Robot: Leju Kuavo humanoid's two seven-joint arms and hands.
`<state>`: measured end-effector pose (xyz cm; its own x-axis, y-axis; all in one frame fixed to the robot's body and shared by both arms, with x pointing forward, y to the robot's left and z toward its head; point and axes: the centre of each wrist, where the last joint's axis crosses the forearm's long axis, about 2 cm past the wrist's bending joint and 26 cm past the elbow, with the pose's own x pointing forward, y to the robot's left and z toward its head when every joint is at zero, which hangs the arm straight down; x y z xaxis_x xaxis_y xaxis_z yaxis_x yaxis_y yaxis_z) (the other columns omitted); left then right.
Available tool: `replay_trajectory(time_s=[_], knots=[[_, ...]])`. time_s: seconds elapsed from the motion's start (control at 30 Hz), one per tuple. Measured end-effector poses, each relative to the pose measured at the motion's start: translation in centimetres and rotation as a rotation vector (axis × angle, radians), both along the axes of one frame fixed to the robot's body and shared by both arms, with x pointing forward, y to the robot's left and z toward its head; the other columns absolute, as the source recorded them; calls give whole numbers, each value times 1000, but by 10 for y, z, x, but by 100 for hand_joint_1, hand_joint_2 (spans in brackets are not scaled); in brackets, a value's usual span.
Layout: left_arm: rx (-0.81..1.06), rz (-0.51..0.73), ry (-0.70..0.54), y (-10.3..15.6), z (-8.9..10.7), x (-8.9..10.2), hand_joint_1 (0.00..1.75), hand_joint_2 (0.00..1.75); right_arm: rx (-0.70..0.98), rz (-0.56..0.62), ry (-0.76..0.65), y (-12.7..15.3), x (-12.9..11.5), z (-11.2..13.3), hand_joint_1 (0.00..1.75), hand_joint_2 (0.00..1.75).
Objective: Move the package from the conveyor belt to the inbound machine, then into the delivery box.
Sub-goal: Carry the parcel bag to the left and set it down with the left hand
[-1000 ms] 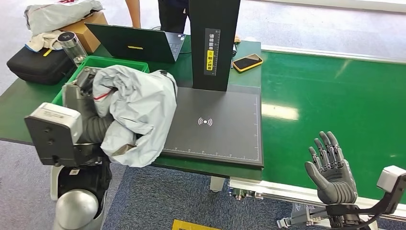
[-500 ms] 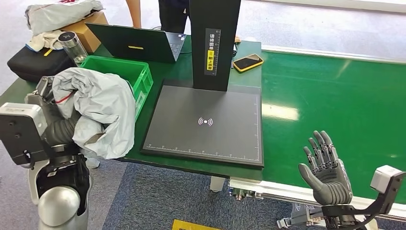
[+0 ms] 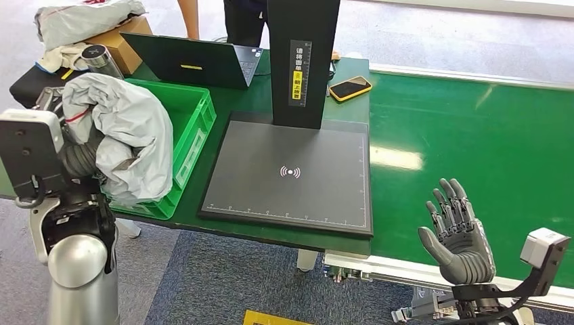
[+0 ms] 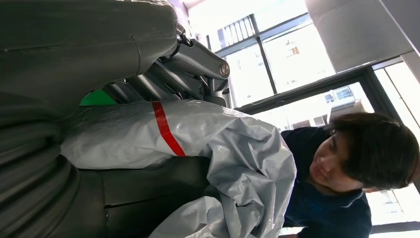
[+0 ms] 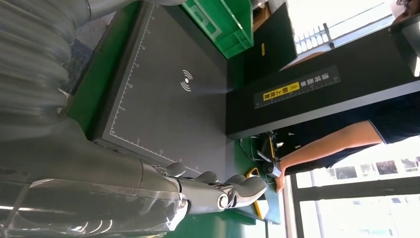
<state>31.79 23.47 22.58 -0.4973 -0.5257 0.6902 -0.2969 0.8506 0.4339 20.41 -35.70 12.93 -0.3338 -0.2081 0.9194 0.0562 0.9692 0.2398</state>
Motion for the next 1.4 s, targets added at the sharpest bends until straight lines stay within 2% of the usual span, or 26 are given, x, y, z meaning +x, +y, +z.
replay_trajectory(time_s=[0.4,0.7,1.13,1.4], knots=[[69,27,67,4,19,41,175,175,1,2,-20,2,9,5,0,175],[114,12,149,-2,16,61,175,175,-13,7,-29,2,16,9,0,175],[204,23,283,-11,10,89,175,175,-22,14,-19,3,15,8,0,175],[221,29,329,-12,3,95,175,175,-18,14,-14,4,14,7,0,175]])
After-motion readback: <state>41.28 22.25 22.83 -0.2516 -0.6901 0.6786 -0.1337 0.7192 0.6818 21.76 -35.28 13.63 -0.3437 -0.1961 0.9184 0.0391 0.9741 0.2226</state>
